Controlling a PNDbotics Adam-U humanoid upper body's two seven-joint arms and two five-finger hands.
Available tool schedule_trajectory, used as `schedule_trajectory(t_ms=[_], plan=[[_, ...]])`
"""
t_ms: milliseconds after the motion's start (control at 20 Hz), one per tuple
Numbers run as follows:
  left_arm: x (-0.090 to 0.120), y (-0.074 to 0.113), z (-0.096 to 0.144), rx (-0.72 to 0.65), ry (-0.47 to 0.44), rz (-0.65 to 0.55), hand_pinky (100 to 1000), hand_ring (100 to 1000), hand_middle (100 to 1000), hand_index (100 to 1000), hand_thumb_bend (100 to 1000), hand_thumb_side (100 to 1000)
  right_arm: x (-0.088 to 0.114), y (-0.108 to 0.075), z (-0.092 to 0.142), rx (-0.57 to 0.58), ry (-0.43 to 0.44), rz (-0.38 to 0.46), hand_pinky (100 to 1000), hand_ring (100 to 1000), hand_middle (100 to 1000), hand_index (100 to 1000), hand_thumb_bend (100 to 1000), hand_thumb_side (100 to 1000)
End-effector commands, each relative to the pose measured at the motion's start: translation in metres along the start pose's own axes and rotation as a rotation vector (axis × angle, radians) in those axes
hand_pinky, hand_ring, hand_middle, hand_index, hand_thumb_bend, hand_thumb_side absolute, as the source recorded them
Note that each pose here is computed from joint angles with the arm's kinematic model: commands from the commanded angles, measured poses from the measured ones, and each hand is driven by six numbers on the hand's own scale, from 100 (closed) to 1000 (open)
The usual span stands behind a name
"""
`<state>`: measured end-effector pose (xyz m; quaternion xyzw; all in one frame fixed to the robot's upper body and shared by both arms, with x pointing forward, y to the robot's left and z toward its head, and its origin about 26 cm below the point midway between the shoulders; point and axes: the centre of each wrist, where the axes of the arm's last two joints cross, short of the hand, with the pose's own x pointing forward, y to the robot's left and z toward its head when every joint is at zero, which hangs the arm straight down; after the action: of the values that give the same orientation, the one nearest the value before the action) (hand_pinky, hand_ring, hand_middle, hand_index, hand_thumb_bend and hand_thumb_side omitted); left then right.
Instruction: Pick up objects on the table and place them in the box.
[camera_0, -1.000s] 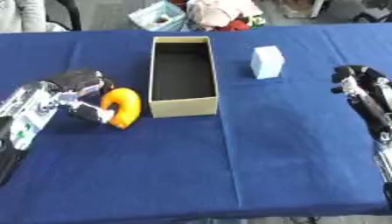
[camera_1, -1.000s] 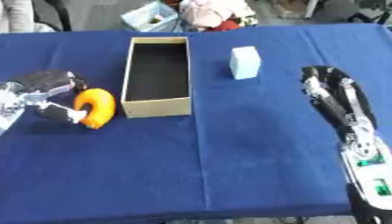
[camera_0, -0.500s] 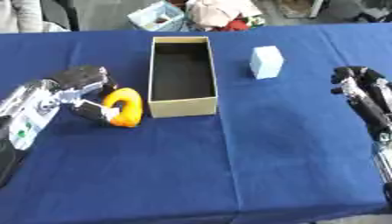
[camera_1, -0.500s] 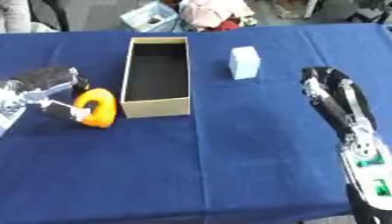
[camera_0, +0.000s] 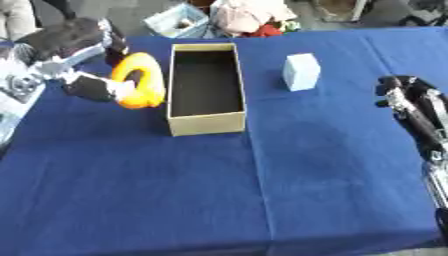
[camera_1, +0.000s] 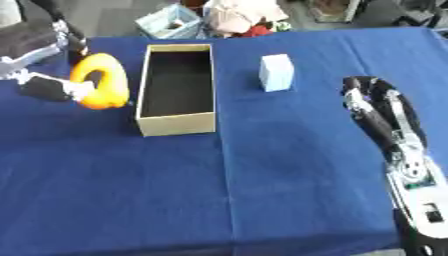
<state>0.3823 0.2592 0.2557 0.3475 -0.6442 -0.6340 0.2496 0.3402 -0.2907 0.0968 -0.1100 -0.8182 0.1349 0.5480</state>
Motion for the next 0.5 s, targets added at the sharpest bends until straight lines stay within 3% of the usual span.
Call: schedule_trajectory(t_ms=[50, 200, 500], plan=[[-0.002, 0.021, -0.006, 0.049, 0.009, -0.023, 663, 462, 379, 453, 100, 457, 0.005, -0.003, -0.003, 0.008, -0.019, 0.005, 644, 777, 542, 703, 100, 587], [-0.003, 0.015, -0.024, 0.054, 0.013, -0.016, 663, 468, 387, 461, 100, 459, 0.006, -0.001, -0.005, 0.021, -0.026, 0.000, 643, 776, 541, 703, 100, 584], [-0.005, -0.015, -0.059, 0.058, 0.043, -0.029, 673, 482, 406, 484, 100, 456, 0.010, 0.006, -0.008, 0.049, -0.044, -0.015, 643, 776, 541, 703, 100, 582]])
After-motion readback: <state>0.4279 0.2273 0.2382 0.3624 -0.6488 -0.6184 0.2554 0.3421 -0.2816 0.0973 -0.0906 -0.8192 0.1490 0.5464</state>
